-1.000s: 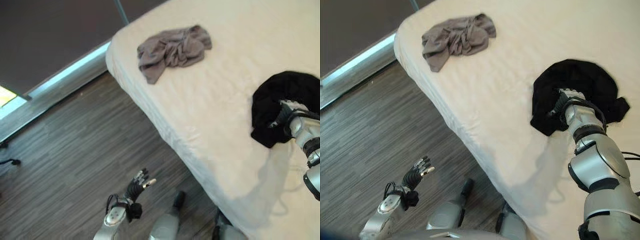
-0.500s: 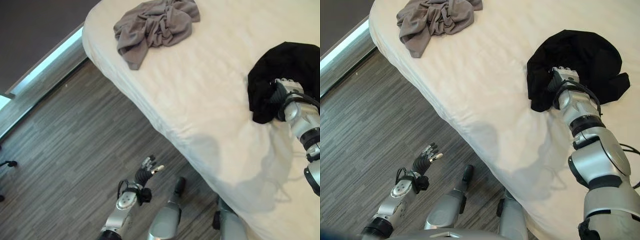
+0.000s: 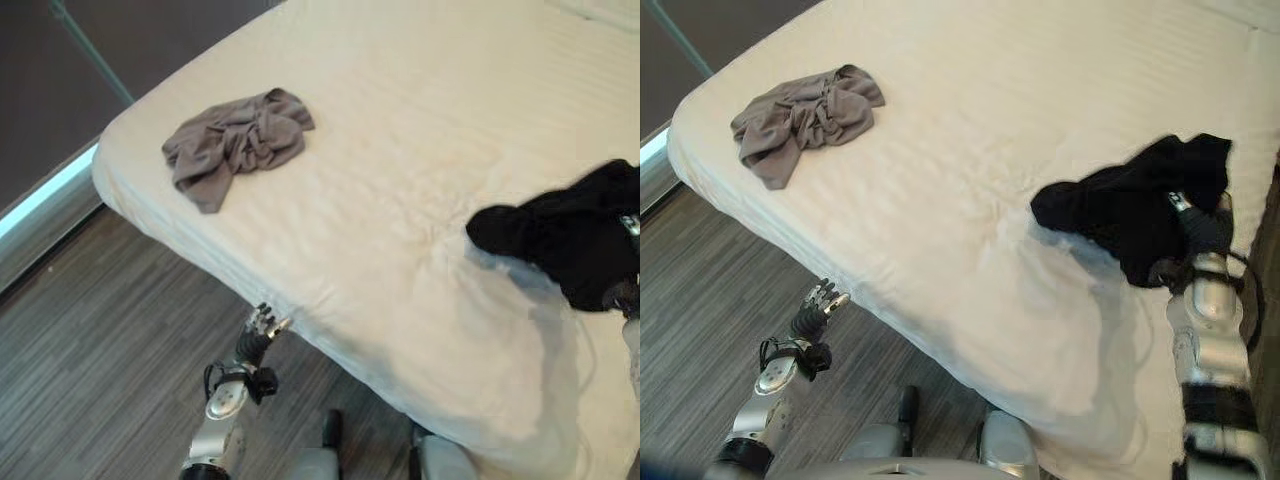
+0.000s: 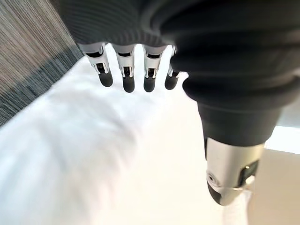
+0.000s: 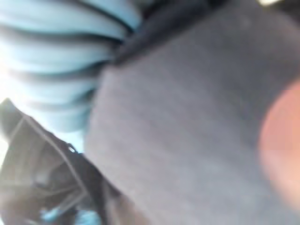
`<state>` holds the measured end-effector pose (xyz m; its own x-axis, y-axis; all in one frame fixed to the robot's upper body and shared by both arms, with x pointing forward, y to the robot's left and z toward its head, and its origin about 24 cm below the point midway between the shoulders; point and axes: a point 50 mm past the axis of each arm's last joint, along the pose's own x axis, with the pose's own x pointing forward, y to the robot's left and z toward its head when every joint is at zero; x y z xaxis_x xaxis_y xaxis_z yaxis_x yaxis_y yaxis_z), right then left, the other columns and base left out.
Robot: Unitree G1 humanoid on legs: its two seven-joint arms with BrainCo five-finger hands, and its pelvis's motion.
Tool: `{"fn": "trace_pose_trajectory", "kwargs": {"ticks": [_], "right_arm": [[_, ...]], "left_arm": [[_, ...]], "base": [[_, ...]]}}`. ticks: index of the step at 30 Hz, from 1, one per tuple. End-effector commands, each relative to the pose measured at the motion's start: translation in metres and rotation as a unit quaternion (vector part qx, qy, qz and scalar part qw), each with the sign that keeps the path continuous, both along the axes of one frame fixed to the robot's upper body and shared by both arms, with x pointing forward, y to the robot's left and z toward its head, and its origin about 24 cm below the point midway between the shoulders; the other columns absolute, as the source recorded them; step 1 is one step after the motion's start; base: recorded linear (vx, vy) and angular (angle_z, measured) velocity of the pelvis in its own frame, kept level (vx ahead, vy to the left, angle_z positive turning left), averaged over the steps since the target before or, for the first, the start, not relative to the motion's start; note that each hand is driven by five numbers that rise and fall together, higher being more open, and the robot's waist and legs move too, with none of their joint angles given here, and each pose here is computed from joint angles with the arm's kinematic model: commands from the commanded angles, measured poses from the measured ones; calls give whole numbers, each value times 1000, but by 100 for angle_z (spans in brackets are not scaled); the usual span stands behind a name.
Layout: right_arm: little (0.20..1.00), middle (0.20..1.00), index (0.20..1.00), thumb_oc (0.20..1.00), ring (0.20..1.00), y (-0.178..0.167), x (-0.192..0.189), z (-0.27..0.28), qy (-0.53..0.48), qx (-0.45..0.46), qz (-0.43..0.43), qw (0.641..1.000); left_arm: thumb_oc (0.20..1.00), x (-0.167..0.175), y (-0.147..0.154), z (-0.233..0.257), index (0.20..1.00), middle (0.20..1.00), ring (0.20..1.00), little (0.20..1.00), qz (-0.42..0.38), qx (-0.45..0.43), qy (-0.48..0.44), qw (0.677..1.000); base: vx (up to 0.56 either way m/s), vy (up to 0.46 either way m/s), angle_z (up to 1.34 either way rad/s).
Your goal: Pick up bed clothes into laundry basket.
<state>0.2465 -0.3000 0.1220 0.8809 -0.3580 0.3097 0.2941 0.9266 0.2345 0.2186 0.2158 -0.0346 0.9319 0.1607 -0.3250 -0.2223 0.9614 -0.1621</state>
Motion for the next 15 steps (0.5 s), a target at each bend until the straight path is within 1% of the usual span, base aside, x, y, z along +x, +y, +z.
{"fn": "trace_pose_trajectory", "kwargs": {"ticks": [1,2,4,5,6,7,8,9,10,11,12,15], "right_arm": [[200,200,200,200,200,10,-7,8,-94,73,51,992],[200,200,200,200,200,17,-13,-4,-90,98,58,989],[200,200,200,200,200,26,-25,-32,-46,127,64,989],[200,200,200,200,200,31,-28,-56,-16,169,53,984],[200,200,200,200,200,31,-28,-56,-16,170,54,984],[200,200,200,200,200,42,-29,-72,-11,225,53,973],[200,200,200,200,200,42,-29,-72,-11,225,53,973],[200,200,200,200,200,56,-25,-80,-3,253,76,964],[200,200,200,200,200,56,-25,-80,-3,253,77,964],[200,200,200,200,200,61,-22,-80,8,240,94,966],[200,200,200,200,200,64,-15,-72,21,194,118,974],[200,200,200,200,200,58,-8,-64,2,195,107,975]], "left_arm": [[1000,-6,13,-1,1000,1000,1000,1000,11,22,1,1000],[1000,-10,13,-4,1000,1000,1000,1000,17,16,5,1000],[1000,-17,16,-8,1000,1000,1000,1000,28,9,12,999],[1000,-21,16,-11,1000,1000,1000,1000,41,-1,13,999],[1000,-21,16,-11,1000,1000,1000,1000,41,0,13,999],[1000,-23,16,-12,1000,1000,1000,1000,54,-6,13,998],[1000,-23,17,-12,1000,1000,1000,1000,55,-6,13,998],[1000,-23,16,-11,1000,1000,1000,1000,63,-11,9,998],[1000,-23,16,-11,1000,1000,1000,1000,63,-11,9,998],[1000,-22,16,-10,1000,1000,1000,1000,66,-11,5,998],[1000,-18,16,-6,1000,1000,1000,1000,63,-6,-6,998],[1000,-14,16,-7,1000,1000,1000,1000,65,-1,-6,998]], "base": [[58,-11,-5],[32,-6,-5],[19,-6,-1],[12,-11,6],[0,0,0],[0,0,0],[-13,-11,-7],[-3,-6,-10],[-15,-9,-7],[-22,-16,-6],[-76,-24,2],[-34,-18,3]]}}
